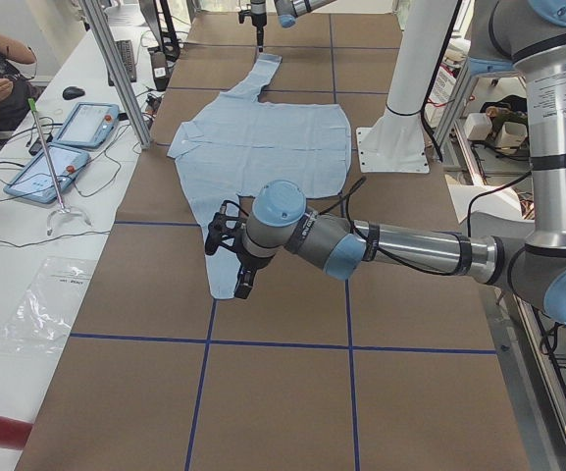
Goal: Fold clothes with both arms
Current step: 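Lower the right gripper onto the sleeve cuff nearest it and grasp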
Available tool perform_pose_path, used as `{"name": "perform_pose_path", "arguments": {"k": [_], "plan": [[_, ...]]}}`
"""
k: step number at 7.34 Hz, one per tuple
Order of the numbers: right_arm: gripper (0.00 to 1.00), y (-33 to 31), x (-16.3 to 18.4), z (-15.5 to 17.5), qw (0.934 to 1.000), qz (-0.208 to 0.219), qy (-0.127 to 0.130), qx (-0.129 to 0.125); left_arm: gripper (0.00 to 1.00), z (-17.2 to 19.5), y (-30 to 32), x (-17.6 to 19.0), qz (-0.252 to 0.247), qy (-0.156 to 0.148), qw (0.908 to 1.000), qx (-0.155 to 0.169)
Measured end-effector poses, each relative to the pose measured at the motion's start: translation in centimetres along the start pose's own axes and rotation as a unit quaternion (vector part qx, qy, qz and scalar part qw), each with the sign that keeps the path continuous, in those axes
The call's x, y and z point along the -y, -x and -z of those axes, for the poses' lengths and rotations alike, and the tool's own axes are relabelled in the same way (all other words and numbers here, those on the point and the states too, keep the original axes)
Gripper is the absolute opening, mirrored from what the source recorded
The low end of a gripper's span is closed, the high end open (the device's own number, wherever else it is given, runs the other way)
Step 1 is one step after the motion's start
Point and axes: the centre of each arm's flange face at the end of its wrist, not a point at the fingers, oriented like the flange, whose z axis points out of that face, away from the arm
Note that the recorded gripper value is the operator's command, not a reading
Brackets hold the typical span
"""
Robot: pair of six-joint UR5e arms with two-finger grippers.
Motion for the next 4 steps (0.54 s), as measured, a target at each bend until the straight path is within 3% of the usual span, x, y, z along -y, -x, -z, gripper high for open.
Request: {"name": "perform_pose_path", "arguments": {"k": [3,4], "plan": [[0.85,1.0,-0.2,-1.1,0.9999,0.009,0.01,0.0,1.0,0.0,0.0,0.0,0.0,0.0,1.0,0.0],[0.79,1.3,-0.3,-1.3,0.9999,0.011,0.012,0.0,1.0,0.0,0.0,0.0,0.0,0.0,1.0,0.0]]}}
